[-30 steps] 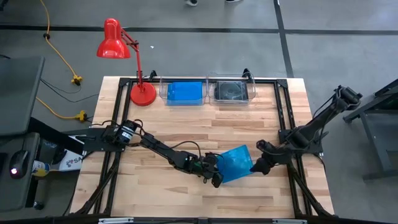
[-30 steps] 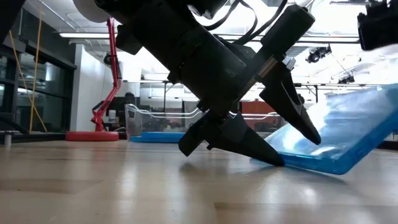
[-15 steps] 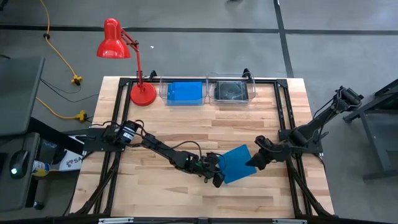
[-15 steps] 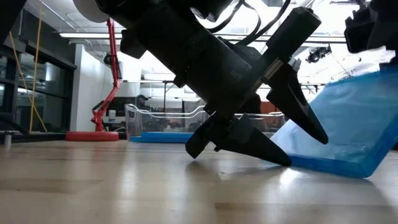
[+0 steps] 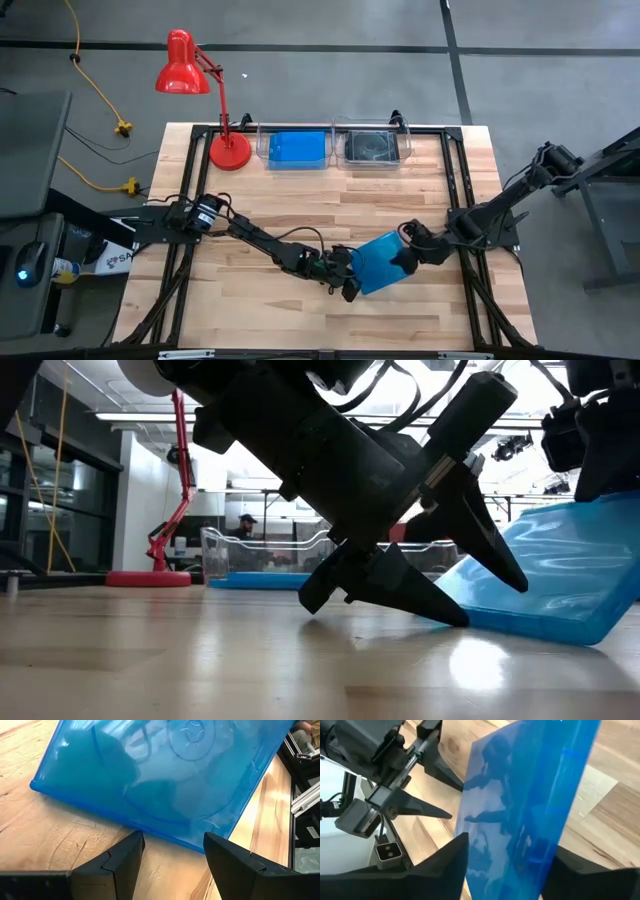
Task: Pick & place jewel cases by type
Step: Put the blue cd case into the left transparent bin
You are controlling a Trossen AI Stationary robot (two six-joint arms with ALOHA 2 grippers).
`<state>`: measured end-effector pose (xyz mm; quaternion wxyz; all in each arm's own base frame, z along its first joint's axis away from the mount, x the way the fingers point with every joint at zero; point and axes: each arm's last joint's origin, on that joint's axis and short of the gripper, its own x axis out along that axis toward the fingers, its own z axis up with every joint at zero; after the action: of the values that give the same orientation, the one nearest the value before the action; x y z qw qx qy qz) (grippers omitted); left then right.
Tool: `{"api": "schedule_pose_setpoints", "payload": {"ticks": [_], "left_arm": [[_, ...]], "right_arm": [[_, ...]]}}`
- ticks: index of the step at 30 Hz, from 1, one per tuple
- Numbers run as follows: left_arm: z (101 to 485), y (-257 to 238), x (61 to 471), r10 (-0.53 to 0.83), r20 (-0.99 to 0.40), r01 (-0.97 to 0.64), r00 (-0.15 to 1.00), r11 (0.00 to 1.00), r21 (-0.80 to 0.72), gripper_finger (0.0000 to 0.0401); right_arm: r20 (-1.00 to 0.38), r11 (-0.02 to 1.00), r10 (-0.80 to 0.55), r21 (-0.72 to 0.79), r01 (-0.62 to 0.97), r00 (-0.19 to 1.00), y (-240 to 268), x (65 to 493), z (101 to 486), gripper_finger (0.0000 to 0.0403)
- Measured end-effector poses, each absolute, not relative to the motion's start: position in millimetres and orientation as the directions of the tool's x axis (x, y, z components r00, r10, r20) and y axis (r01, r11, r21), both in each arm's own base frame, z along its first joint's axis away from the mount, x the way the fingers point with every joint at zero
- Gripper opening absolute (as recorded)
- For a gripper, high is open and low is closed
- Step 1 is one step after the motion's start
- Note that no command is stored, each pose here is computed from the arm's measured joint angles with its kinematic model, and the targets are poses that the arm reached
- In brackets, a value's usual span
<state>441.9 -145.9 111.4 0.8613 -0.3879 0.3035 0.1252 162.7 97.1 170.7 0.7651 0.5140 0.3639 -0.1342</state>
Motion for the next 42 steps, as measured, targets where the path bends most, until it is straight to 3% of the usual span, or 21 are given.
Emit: {"api": "schedule_pose_setpoints", "payload": {"ticks": [12,18,25,30,35,42], "left_arm": [[116,-145,439,-0.026,-0.620,-0.412,0.784,0.725,-0.552,0.0214],[132,-131,414,0.117,-0.677,-0.507,0.726,0.757,-0.413,0.0214],[187,-116,364,0.288,-0.691,-0.597,0.663,0.760,-0.257,0.0214],[248,-115,314,0.428,-0.625,-0.607,0.652,0.789,-0.092,0.0214],[295,-112,260,0.517,-0.547,-0.583,0.658,0.810,0.064,0.0214],[333,-106,210,0.505,-0.483,-0.517,0.716,0.847,0.120,0.0214]], "right_arm": [[-0.684,0.462,0.133,0.683,0.565,0.718,96,163,171,0.0071],[-0.659,0.473,0.143,0.701,0.534,0.739,97,165,174,0.0023],[-0.650,0.490,0.143,0.702,0.517,0.747,98,166,175,0.0024],[-0.594,0.487,0.121,0.734,0.474,0.795,98,169,180,0.0027],[-0.450,0.507,0.079,0.786,0.353,0.889,97,179,194,0.0019],[-0.204,0.518,0.000,0.837,0.175,0.979,84,191,221,0.0019]]}}
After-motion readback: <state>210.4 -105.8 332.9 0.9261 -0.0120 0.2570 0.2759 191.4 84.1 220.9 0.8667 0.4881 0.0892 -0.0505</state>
